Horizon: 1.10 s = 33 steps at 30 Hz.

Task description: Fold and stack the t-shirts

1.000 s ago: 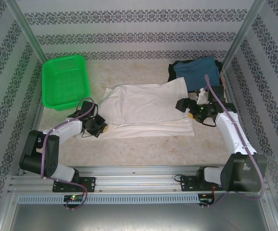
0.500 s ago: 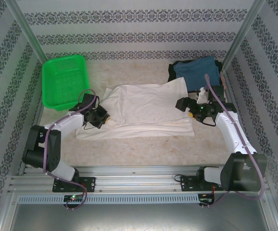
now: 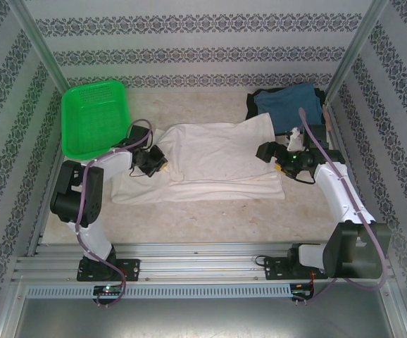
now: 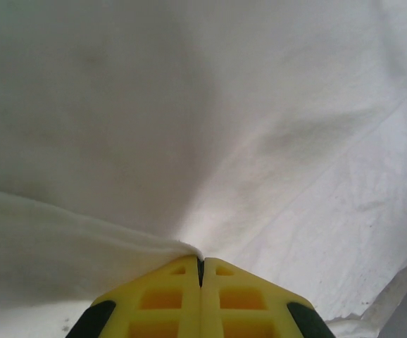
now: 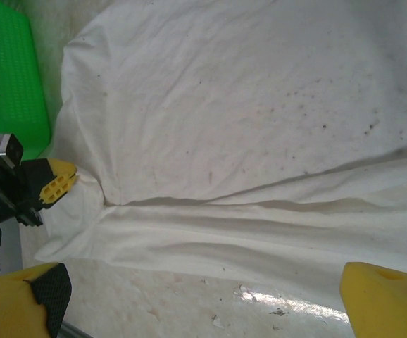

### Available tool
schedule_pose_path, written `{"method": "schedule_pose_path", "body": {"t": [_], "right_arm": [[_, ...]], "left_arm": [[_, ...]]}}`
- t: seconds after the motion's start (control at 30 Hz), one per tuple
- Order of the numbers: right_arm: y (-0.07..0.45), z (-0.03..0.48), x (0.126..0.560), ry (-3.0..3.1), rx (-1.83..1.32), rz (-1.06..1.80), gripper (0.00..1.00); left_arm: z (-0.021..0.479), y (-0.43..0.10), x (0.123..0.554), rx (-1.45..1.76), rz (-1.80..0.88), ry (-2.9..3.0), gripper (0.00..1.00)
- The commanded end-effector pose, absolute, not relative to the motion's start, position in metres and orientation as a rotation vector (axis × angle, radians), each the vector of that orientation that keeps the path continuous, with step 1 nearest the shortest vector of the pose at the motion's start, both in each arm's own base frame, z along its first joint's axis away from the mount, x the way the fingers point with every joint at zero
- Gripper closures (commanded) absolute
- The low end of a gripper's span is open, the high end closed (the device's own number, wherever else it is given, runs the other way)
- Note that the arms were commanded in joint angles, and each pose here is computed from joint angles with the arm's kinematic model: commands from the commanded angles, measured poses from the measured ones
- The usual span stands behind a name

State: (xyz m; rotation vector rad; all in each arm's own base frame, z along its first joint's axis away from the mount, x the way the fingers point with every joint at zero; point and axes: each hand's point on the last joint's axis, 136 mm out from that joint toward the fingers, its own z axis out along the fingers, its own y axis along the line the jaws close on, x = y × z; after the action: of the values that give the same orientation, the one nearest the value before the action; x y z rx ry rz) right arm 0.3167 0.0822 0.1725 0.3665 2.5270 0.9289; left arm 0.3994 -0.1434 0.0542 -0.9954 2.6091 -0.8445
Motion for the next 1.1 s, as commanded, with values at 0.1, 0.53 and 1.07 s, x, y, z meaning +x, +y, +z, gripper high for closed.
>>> {"method": "schedule_pose_path", "body": {"t": [0.1,0.53,1.07], "right_arm": [[0.085,0.172,0.318,2.522,0.36,0.93,0.02],[0.087,0.162,0.307,2.605,0.351,0.87,0.02],[0.103,0.036,0.314,2.892,0.635,0.575,0.05]], "left_arm": [[0.052,-0.158,0.404,-0.798,-0.845,2.719,1.0],[0.129,-0.123,0.393,-0.779,-0.649,2.609,0.35],[0.044,-0.029,0.319,-1.116,-0.284,2.51,0.42]]}}
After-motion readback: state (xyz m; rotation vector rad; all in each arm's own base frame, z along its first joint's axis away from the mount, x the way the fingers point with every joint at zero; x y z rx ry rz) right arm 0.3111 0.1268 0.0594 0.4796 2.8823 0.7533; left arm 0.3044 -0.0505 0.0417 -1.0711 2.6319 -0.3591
